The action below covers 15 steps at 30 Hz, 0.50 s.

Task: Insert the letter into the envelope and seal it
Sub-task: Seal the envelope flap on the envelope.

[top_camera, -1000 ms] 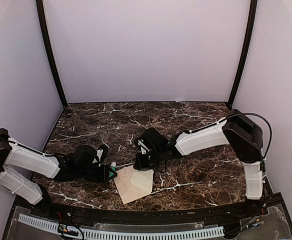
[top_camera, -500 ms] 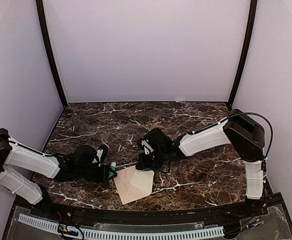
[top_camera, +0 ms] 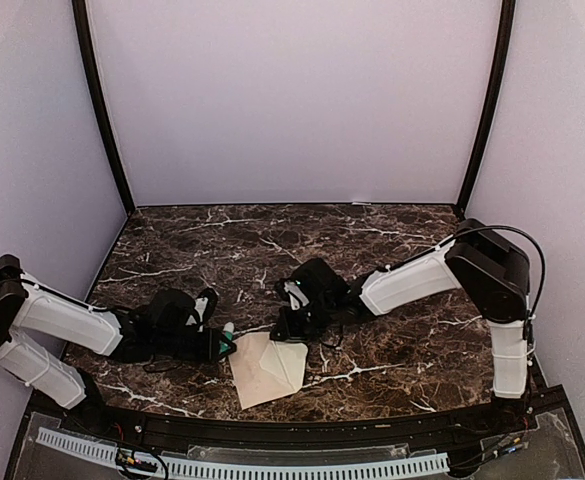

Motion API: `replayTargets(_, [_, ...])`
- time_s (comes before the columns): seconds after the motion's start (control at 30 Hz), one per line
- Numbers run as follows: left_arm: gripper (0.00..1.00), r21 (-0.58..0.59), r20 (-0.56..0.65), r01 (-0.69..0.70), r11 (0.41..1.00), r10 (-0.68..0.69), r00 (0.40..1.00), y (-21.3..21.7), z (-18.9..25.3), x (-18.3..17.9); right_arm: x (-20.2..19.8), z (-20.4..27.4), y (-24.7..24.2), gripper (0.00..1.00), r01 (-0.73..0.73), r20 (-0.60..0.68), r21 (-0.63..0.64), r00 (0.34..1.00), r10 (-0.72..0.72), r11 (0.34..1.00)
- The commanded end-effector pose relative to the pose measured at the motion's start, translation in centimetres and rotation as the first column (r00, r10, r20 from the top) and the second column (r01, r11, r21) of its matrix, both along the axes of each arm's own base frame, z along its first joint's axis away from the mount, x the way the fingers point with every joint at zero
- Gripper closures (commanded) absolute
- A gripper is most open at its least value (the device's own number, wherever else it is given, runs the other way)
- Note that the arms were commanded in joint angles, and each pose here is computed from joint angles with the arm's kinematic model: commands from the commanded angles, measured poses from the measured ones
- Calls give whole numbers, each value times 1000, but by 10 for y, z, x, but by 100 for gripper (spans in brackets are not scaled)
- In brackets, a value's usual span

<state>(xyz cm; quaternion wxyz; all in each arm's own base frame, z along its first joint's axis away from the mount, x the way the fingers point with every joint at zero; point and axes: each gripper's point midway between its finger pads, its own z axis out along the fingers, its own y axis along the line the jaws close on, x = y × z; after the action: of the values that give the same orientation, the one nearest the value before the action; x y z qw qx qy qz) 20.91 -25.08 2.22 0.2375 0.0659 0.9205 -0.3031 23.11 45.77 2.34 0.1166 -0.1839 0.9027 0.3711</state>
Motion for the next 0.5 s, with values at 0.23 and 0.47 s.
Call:
replayTargets(0.23, [100, 78, -5, -32, 996, 33, 999, 13, -4, 3, -6, 33, 15, 100, -25, 1, 152, 1000, 26, 988])
replayTargets(0.47, [100, 80, 51, -58, 995, 54, 997, 19, 15, 9, -2, 83, -5, 71, -11, 67, 204, 998, -3, 979])
